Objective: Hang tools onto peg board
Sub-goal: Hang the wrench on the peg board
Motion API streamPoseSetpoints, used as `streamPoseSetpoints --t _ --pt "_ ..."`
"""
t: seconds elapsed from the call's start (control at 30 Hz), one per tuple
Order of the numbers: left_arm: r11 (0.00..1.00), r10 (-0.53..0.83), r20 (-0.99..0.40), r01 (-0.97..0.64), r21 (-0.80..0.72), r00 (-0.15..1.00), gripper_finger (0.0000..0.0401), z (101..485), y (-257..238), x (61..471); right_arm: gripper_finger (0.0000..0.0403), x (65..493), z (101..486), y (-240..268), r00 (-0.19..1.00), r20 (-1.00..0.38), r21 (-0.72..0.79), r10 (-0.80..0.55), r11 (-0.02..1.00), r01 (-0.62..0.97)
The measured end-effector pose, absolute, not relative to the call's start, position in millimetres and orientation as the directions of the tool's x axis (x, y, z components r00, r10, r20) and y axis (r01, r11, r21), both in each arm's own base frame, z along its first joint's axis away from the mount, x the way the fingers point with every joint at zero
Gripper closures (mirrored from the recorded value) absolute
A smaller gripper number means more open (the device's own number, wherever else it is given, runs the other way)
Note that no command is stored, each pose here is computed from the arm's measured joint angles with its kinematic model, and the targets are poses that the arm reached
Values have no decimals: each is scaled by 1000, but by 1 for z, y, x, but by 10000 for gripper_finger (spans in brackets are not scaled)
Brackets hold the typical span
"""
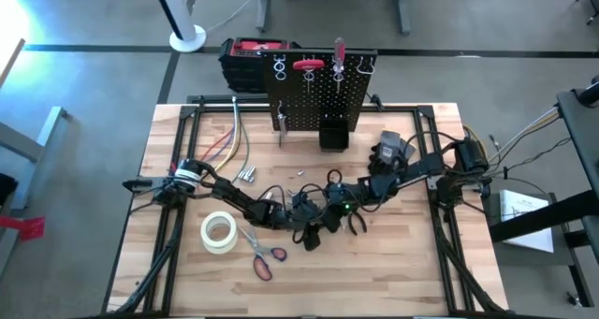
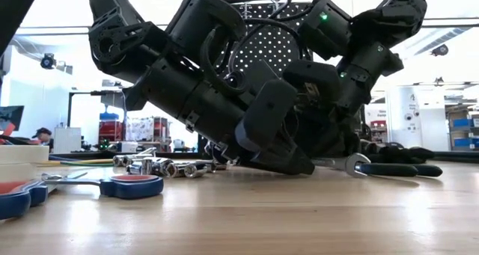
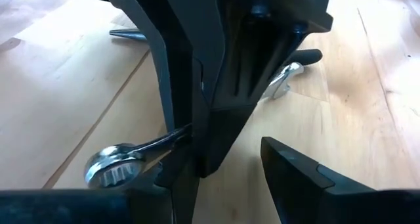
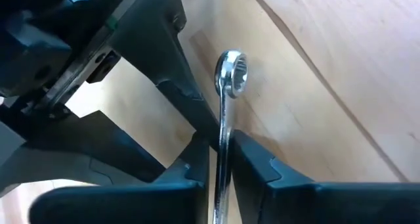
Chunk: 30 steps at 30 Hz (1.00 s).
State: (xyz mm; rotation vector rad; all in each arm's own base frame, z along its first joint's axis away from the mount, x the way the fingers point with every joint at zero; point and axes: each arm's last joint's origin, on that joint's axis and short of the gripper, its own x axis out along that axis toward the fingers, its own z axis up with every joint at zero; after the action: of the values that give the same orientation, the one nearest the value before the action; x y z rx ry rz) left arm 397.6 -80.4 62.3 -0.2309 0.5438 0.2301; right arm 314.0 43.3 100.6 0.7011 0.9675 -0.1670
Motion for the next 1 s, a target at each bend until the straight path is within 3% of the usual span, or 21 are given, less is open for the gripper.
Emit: streamPoseSetpoints --t 0.33,0.5,0.73,1.0 --pt "931 149 -526 -298 -211 838 246 74 -90 384 380 311 140 39 704 -708 356 -49 837 416" --pt "933 157 -520 -298 -201 840 246 93 -93 366 400 302 147 40 682 -729 301 -62 865 401" --pt "924 194 -468 -320 -207 862 246 114 -87 358 402 298 166 49 752 -647 257 -125 893 369" --pt "949 173 -381 -257 -181 908 246 137 -92 355 403 287 218 92 936 -306 149 -176 962 230"
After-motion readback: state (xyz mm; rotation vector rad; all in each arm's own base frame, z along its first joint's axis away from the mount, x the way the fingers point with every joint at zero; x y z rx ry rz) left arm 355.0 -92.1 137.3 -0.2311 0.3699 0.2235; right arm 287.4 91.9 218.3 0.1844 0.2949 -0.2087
